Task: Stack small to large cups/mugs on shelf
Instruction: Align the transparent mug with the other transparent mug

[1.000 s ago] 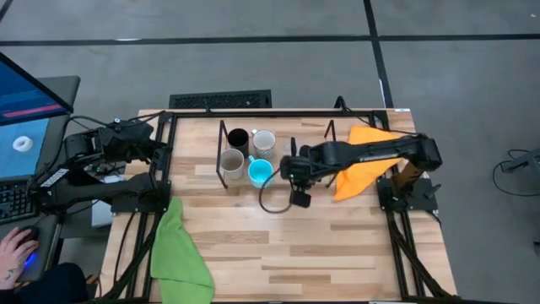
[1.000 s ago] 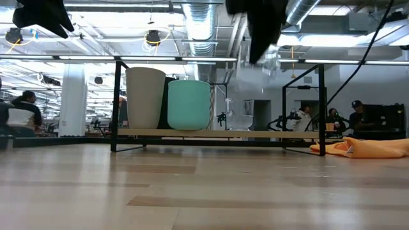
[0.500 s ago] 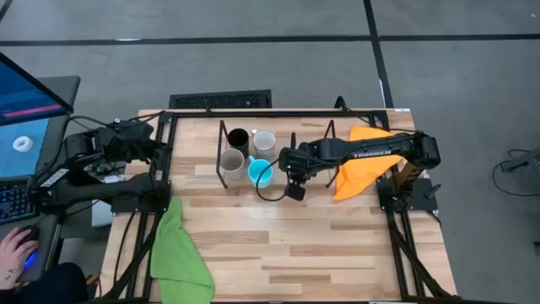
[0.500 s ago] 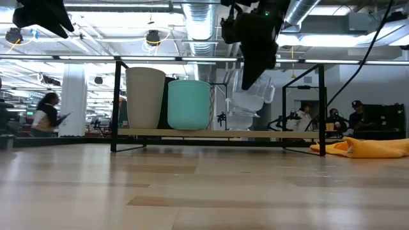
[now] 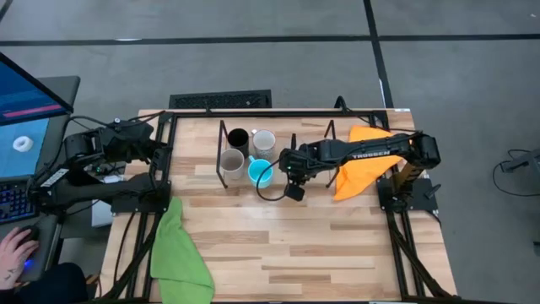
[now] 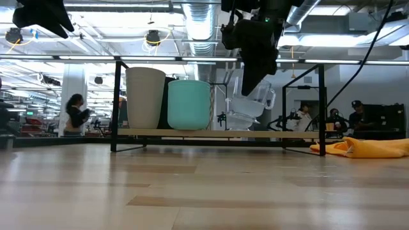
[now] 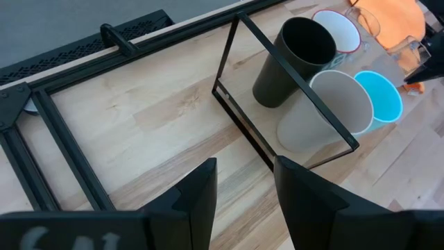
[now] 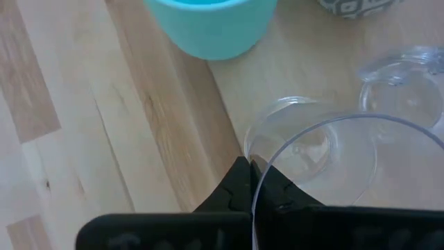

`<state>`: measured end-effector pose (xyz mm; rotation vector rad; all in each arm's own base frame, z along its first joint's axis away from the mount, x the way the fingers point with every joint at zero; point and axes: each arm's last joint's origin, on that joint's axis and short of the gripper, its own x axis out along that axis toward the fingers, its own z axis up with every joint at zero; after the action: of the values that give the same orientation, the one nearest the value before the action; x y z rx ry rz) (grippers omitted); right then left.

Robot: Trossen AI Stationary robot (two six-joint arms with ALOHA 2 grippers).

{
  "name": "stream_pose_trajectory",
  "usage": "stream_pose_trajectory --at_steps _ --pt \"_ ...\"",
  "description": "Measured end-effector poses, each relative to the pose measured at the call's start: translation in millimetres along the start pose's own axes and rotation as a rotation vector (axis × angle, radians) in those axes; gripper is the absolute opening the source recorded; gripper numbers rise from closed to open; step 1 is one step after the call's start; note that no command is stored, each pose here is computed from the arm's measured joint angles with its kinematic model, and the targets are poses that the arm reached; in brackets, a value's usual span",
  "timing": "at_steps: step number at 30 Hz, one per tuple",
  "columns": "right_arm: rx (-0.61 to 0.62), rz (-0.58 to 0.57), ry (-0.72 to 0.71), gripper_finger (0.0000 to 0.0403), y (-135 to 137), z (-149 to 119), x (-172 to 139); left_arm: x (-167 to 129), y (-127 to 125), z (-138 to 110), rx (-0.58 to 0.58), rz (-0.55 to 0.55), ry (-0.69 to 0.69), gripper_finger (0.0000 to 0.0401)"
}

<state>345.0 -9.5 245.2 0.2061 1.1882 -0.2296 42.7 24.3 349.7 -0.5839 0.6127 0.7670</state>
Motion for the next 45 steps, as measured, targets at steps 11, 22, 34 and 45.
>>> stream_pose_trajectory --at_steps 11,22,34,45 --pt "0.002 0.016 -0.018 0.0018 0.8 1.9 0.0 0.0 0.0 0.0 0.0 0.0 0.0 0.0135" --pt "0.008 0.011 -0.022 0.0019 -1.3 2.8 0.1 -0.1 0.0 0.0 0.0 -0.001 0.0 0.0135" --pt "0.01 0.012 -0.034 0.0019 -1.7 4.1 0.0 0.0 -0.1 0.0 0.0 -0.003 0.002 0.0135" --pt "0.012 -0.014 -0.049 0.0019 -2.4 5.1 0.0 0.0 -0.1 -0.1 0.0 -0.003 0.002 0.0135"
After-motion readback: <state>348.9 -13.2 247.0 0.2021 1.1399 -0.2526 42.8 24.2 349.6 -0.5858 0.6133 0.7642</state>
